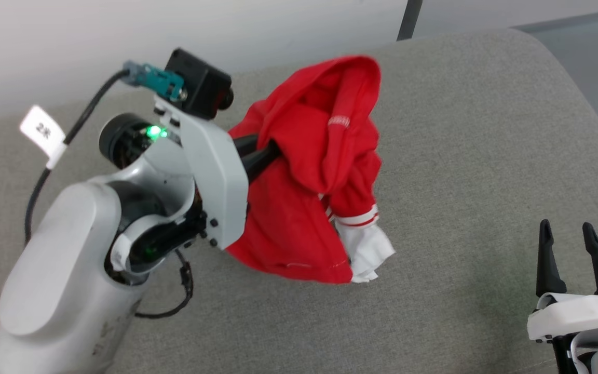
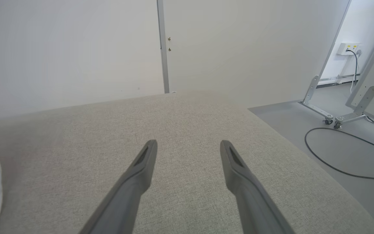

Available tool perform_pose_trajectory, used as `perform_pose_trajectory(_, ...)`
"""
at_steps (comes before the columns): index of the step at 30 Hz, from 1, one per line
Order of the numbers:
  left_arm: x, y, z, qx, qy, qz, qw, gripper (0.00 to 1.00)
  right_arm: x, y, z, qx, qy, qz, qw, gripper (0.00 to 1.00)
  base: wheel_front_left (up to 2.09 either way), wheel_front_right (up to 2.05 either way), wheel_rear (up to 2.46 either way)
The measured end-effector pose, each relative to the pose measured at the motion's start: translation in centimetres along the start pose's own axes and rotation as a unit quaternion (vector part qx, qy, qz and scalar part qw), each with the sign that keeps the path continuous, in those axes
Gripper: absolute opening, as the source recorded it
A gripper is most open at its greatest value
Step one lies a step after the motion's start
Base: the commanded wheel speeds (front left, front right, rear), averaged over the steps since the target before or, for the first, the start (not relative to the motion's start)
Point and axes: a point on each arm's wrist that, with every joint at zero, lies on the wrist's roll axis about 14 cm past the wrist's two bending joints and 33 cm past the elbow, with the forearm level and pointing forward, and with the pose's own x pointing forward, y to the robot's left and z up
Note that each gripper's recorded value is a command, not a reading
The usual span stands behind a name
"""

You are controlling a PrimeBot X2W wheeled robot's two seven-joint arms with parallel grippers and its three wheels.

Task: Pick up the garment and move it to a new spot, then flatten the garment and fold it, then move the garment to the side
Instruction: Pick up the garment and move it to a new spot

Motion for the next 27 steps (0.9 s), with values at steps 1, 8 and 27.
perform_pose_trajectory(1,0.2,0.3,-0.7,-0.002,0.008,-0.001,1.000,0.00,0.0,0.0,-0.3,-0.001,0.004,0.000,1.000,1.00,0.00,0.00,0.00)
perform_pose_trajectory(8,-0.5,2.5,-6.2,-0.021,0.077,0.020,0.997,0.00,1.1,1.4,-1.0,0.001,0.011,0.015,1.000,1.00,0.00,0.00,0.00)
perform_pose_trajectory(27,-3.4,5.3,-14.3,-0.060,0.172,0.090,0.979,1.00,3.2,7.0,-1.0,0.006,0.007,0.088,0.996,1.00,0.00,0.00,0.00)
